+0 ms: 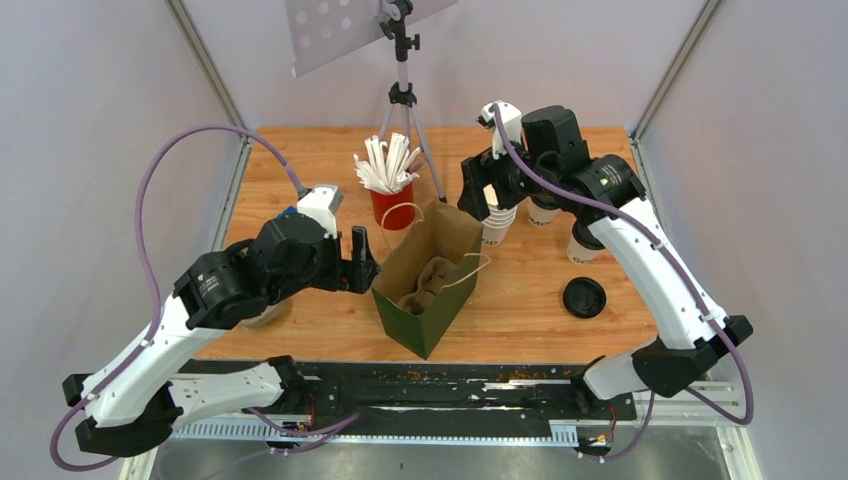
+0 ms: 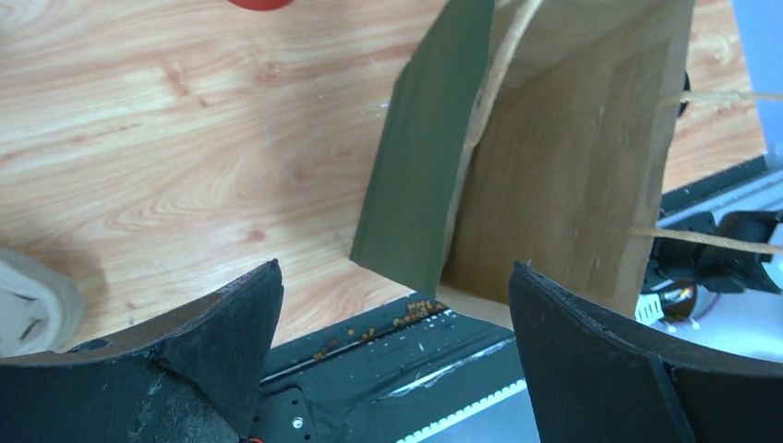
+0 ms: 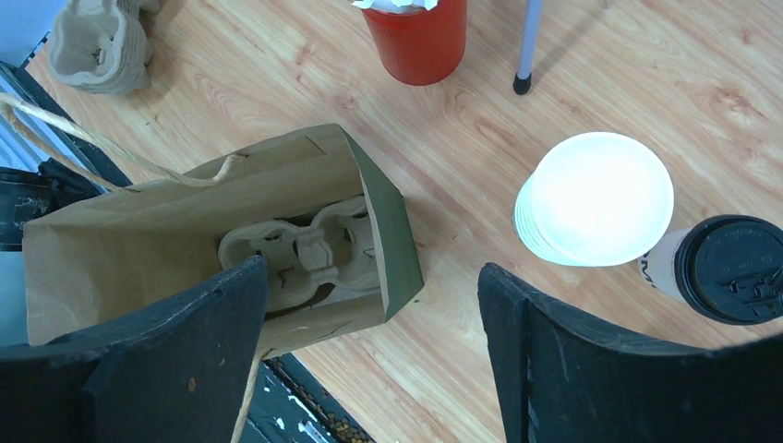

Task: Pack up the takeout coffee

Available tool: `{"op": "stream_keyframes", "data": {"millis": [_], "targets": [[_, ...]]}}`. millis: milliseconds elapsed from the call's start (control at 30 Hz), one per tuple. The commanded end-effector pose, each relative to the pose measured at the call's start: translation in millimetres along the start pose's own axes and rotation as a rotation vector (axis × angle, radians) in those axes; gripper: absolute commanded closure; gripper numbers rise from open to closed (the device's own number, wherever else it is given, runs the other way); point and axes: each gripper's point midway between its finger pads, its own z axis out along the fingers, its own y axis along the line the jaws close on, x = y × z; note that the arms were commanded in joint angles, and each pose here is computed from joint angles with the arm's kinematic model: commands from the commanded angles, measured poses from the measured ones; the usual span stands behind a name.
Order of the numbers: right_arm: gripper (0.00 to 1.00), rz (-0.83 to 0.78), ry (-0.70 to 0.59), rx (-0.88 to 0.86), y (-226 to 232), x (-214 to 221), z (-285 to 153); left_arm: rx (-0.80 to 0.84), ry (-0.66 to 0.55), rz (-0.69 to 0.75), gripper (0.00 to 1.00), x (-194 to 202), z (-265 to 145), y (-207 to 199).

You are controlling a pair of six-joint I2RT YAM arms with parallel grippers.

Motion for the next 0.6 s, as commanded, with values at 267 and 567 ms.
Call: {"op": "stream_keyframes", "data": {"millis": [267,567], "targets": [[0.26,0.009,0.015,-0.026,0,-11,23,0.102,0.012,-0.008,0.04,9,-2,-14],[0.32,0.015,0.047,-0.053,4,-17,32,-0.078,-0.131,-0.045,0.00,-7,-24,34]]}}
